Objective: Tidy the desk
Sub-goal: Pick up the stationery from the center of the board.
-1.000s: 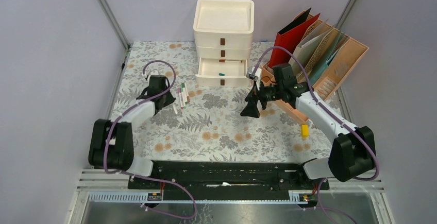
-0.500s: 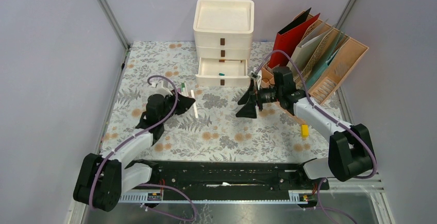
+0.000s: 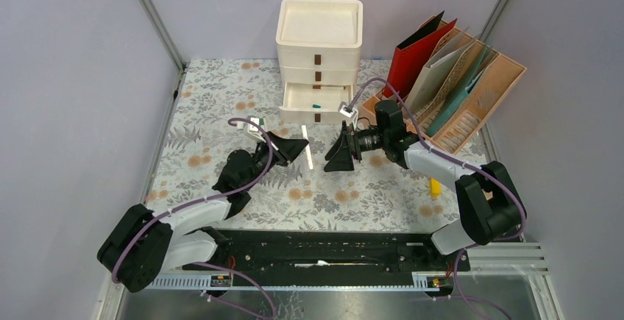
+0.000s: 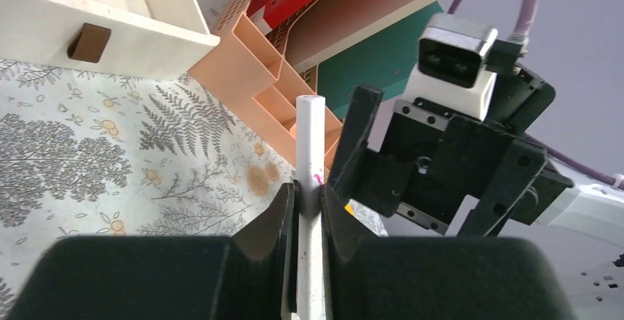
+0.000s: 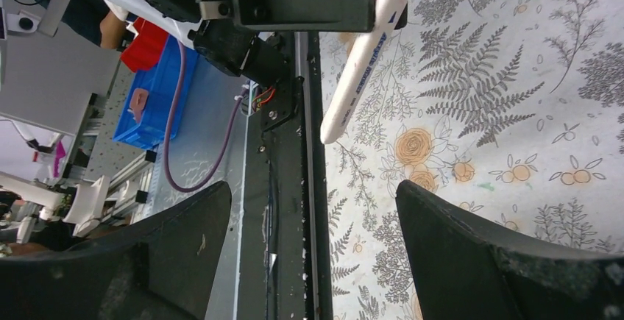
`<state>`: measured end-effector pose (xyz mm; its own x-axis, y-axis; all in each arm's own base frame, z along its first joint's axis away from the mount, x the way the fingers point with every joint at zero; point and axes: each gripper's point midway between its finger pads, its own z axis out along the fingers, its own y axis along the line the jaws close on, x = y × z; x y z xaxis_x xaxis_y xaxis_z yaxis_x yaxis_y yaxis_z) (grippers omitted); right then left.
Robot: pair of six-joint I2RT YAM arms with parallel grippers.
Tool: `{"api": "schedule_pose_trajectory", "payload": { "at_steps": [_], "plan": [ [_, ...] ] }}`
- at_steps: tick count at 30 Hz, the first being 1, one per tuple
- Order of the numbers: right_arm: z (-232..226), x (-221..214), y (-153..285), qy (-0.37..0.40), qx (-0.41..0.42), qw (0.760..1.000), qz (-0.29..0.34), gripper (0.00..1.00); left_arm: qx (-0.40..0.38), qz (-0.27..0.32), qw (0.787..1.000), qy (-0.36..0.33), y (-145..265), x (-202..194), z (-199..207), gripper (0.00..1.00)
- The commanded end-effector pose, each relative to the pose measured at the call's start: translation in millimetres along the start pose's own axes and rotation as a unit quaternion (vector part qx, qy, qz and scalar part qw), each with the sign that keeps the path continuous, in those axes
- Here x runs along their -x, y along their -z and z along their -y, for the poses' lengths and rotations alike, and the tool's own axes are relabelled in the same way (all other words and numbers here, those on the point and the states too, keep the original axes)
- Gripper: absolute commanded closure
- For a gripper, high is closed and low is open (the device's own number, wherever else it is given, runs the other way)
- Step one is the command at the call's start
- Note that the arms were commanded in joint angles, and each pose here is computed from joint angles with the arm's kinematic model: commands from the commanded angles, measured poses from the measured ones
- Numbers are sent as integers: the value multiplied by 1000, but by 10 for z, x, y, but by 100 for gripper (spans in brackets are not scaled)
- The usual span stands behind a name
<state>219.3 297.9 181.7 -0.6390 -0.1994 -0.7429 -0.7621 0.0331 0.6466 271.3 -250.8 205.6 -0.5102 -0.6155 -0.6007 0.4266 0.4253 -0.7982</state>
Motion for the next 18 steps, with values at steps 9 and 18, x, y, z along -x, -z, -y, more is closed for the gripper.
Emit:
{"api": "schedule_pose_trajectory", "payload": {
  "at_steps": [9, 18],
  "plan": [
    [-108, 95, -123, -6, 31, 999, 22, 13, -50, 75, 996, 12, -142, 142, 428, 100],
    [-52, 77, -207, -31, 30, 999, 22, 24, -65, 73, 995, 26, -214, 14, 548, 100]
  ]
}}
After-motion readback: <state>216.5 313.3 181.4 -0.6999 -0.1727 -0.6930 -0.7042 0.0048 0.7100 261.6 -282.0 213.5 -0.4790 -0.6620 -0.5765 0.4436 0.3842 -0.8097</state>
